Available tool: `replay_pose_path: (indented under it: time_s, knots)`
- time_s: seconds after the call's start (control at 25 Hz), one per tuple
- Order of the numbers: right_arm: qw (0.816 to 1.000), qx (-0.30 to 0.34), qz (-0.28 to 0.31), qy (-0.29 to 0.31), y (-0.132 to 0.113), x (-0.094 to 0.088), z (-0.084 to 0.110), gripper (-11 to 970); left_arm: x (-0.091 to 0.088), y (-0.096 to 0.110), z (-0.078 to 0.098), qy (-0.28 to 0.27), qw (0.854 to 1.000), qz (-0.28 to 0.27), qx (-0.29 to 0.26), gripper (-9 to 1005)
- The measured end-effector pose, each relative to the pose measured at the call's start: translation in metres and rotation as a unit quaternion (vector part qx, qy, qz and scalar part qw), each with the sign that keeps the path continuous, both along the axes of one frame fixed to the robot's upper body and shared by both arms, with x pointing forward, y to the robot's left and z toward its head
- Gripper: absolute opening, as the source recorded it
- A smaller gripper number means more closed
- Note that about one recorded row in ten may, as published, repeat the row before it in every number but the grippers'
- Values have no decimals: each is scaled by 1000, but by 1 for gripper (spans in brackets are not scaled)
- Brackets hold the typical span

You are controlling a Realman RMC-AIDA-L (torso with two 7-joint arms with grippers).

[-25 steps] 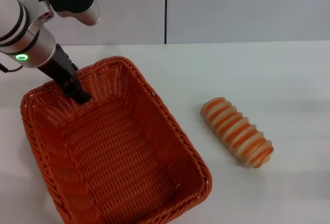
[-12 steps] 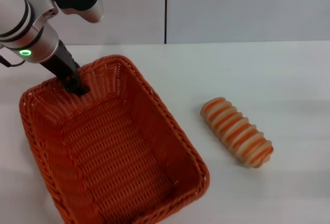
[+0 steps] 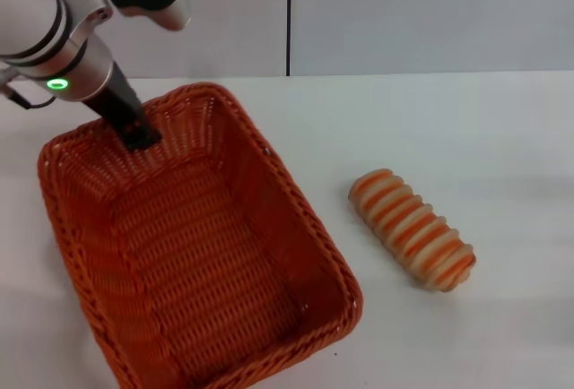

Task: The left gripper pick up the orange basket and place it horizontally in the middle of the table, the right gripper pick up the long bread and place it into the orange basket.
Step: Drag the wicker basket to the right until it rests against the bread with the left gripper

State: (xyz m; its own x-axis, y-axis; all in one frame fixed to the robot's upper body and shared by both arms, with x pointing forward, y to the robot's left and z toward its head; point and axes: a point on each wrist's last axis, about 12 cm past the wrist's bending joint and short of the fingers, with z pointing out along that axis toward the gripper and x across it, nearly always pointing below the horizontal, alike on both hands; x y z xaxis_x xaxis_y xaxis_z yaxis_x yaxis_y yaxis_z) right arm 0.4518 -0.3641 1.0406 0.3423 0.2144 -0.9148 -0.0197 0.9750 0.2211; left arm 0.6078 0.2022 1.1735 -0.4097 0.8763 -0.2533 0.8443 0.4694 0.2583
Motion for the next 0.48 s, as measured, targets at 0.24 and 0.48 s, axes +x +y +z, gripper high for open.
replay_pose_path:
  time_s: [0.24, 0.48]
  knots:
    - [1000, -1, 5, -5, 0, 6, 3, 683, 4, -13, 8, -8, 997, 49, -51, 282]
    - [1000, -3, 21, -6, 4, 18, 7, 683, 7, -13, 11, -6, 986, 141, -93, 277]
